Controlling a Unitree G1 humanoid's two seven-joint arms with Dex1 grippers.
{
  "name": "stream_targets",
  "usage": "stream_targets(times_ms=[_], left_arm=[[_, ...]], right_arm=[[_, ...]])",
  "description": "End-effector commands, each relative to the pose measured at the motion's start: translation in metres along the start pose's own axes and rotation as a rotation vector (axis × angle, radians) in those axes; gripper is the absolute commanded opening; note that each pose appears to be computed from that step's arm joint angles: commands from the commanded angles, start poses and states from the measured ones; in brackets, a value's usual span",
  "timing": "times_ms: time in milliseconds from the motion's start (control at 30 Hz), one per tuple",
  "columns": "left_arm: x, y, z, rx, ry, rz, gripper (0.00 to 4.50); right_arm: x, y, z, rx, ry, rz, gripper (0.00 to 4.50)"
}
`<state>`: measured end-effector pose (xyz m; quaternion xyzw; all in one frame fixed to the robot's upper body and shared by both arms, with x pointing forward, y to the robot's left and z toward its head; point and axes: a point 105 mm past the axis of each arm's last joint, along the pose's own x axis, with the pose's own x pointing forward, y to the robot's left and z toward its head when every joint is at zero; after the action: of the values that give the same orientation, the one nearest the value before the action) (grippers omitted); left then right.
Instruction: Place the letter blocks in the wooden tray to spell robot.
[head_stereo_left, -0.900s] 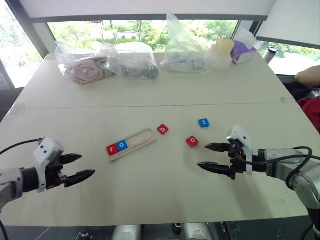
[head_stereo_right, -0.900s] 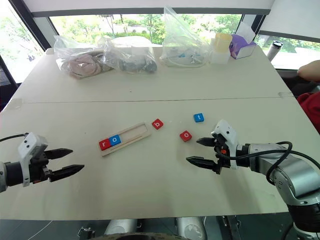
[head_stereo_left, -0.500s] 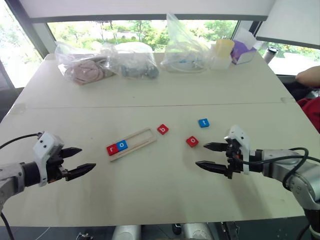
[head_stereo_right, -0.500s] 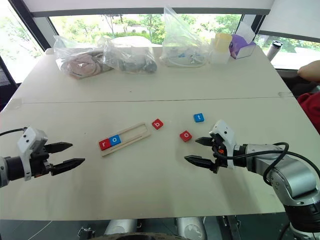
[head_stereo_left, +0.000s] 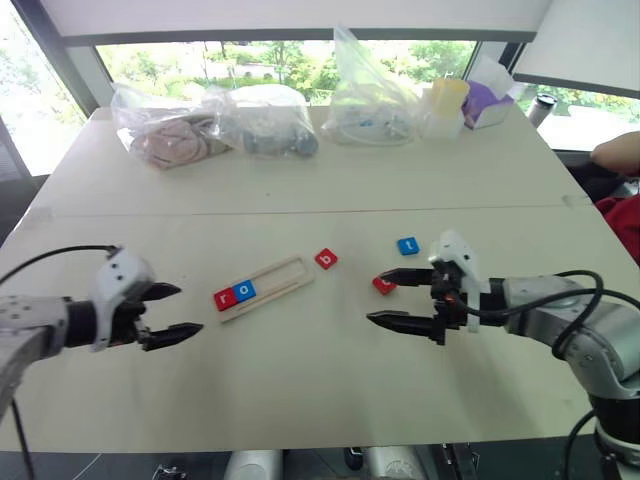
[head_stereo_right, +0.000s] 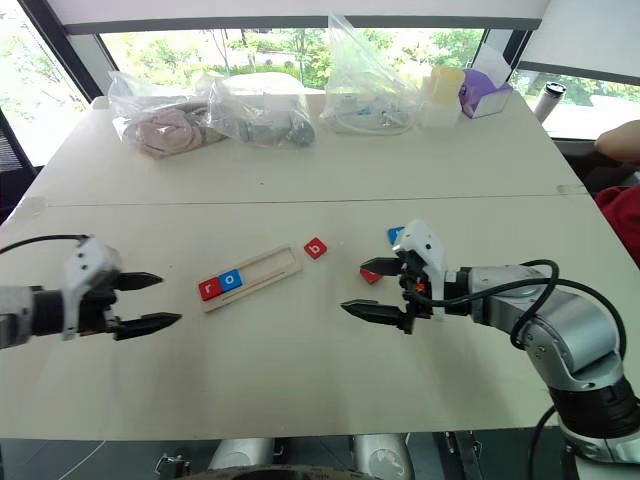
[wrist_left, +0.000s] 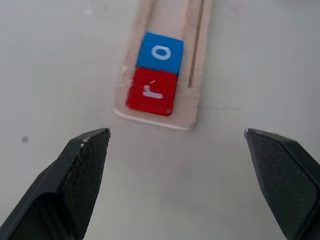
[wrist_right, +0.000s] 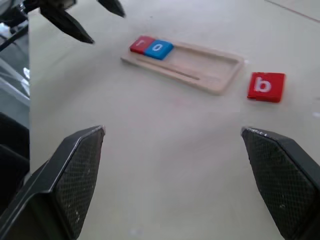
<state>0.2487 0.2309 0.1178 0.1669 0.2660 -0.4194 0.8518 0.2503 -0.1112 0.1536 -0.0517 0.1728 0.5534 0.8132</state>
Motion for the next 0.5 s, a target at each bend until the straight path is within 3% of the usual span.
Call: stream_targets(times_ms=[33, 233, 500], left_arm=[[0.014, 0.007, 0.000, 0.052, 0.001, 0.001, 4.50], [0.039, 0.019, -0.004, 0.102, 0.005, 0.001, 4.50], [0.058, 0.007, -0.025, 0.139, 0.078, -0.085, 4.50]], right_arm=[[0.002, 0.005, 0.003, -0.030, -0.007, -0.005, 4.48], [0.006, 0.006, -0.004, -0.032, 0.009, -0.024, 4.48], [0.007, 0.004, -0.006, -0.026, 0.006, -0.055, 4.48]])
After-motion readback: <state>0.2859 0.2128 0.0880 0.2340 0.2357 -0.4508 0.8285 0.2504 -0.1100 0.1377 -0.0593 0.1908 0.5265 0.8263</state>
